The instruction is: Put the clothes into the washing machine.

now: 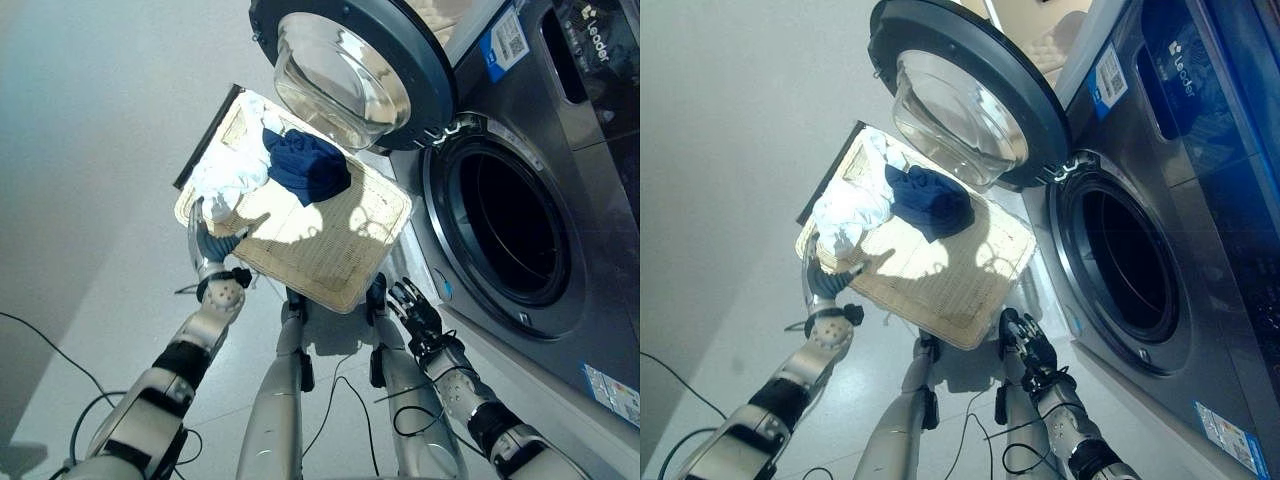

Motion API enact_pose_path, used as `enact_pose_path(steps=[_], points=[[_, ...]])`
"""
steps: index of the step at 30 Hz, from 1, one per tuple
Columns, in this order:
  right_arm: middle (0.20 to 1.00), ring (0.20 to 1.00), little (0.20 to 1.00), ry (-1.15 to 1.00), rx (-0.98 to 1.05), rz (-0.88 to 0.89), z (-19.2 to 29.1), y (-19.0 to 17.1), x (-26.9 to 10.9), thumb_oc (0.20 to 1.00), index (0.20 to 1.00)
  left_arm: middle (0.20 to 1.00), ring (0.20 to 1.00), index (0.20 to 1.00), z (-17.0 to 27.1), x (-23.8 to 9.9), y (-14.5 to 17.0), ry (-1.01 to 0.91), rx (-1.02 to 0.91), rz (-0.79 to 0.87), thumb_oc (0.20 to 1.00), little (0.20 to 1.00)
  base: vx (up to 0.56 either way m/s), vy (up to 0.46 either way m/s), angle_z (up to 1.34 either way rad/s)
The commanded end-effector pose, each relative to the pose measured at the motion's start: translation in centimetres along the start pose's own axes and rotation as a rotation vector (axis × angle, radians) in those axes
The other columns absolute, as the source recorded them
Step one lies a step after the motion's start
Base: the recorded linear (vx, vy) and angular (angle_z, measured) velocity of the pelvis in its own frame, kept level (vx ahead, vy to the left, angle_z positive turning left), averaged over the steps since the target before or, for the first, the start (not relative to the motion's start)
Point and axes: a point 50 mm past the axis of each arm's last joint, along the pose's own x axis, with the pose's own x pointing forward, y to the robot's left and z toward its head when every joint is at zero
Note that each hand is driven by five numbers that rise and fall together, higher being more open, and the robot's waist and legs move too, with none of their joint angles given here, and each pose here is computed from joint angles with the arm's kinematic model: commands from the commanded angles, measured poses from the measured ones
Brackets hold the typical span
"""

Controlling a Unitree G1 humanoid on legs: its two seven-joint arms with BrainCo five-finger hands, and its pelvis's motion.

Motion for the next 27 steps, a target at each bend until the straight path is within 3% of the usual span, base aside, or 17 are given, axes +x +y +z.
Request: enact_pose_path(steps=[1, 10, 20, 27], points=[[1.000, 1.000, 1.000, -0.022, -0.022, 0.040, 0.2, 0.6, -0.5, 1.000, 1.000, 1.000, 1.000, 1.000, -0.1, 2.1, 2.6, -0.031, 0.116, 0.127, 1.000, 1.000, -0.01, 0.065, -0.05], [1.000, 1.000, 1.000, -0.013, -0.045, 0.046, -0.1, 0.0, -1.3, 1.000, 1.000, 1.000, 1.000, 1.000, 2.0, 4.8, 4.3, -0.102, 0.294, 0.228, 1.000, 1.000, -0.01, 0.055, -0.02], [1.000, 1.000, 1.000, 0.007, -0.035, 0.145, -0.7, 0.6, -2.1, 1.000, 1.000, 1.000, 1.000, 1.000, 1.7, 8.1, 9.3, 0.050, 0.546, 0.480, 1.000, 1.000, 0.00, 0.089, -0.02], [1.000, 1.000, 1.000, 0.005, -0.027, 0.177, -0.7, 0.6, -2.5, 1.000, 1.000, 1.000, 1.000, 1.000, 1.8, 9.0, 10.9, 0.099, 0.586, 0.503, 1.000, 1.000, 0.02, 0.067, -0.02]])
